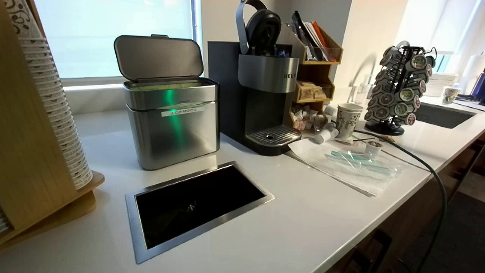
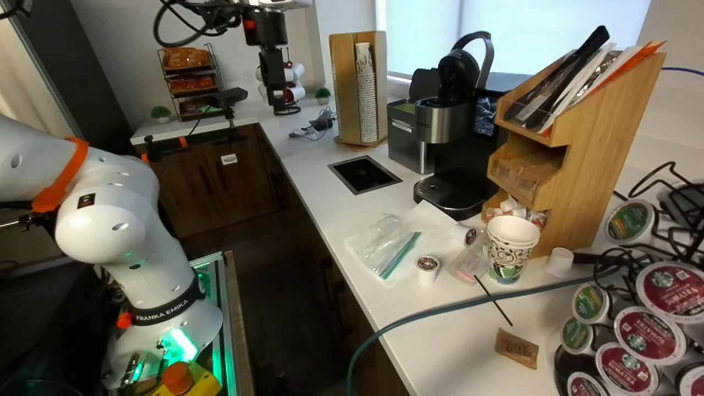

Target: Put the brown sachet in the middle shelf

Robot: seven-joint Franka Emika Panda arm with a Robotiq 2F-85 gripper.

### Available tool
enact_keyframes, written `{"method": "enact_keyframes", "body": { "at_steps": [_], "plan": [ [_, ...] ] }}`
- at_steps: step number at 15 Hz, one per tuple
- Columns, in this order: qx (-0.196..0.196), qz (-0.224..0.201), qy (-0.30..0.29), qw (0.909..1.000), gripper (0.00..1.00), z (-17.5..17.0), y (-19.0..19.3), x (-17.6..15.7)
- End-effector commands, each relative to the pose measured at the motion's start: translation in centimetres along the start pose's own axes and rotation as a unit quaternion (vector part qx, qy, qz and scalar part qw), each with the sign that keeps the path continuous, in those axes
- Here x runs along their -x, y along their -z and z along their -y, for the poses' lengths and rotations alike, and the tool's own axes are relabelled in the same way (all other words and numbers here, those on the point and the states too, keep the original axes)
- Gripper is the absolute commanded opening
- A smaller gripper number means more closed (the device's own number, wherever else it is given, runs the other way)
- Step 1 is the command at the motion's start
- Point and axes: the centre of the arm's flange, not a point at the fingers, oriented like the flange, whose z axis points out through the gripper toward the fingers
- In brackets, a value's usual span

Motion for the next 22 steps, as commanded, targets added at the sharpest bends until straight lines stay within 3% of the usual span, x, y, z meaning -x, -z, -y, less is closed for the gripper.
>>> {"method": "enact_keyframes", "body": {
  "at_steps": [1,2,3,5,7,11,14,17,19,20,22],
  "plan": [
    [0.004,-0.003,-0.101,0.9949,1.00,-6.2,2.4,4.8],
    [-0.003,0.000,-0.128,0.9917,1.00,-6.3,2.9,5.5],
    [-0.004,-0.001,-0.082,0.9966,1.00,-5.3,2.0,3.3],
    [-0.008,-0.009,-0.111,0.9938,1.00,-6.5,3.0,5.0],
    [-0.008,-0.004,-0.117,0.9930,1.00,-7.5,3.2,4.4],
    [0.047,0.045,-0.155,0.9857,1.00,-16.0,2.5,4.7],
    [0.032,0.091,-0.158,0.9828,1.00,-23.3,0.9,5.0],
    [-0.001,0.105,-0.164,0.9809,1.00,-29.1,-0.7,4.6],
    [-0.042,0.107,-0.190,0.9749,1.00,-30.0,-0.9,5.1],
    [-0.019,0.095,-0.183,0.9783,1.00,-29.0,-1.6,5.8],
    [-0.029,0.100,-0.193,0.9757,1.00,-30.0,-1.8,5.5]
  ]
}}
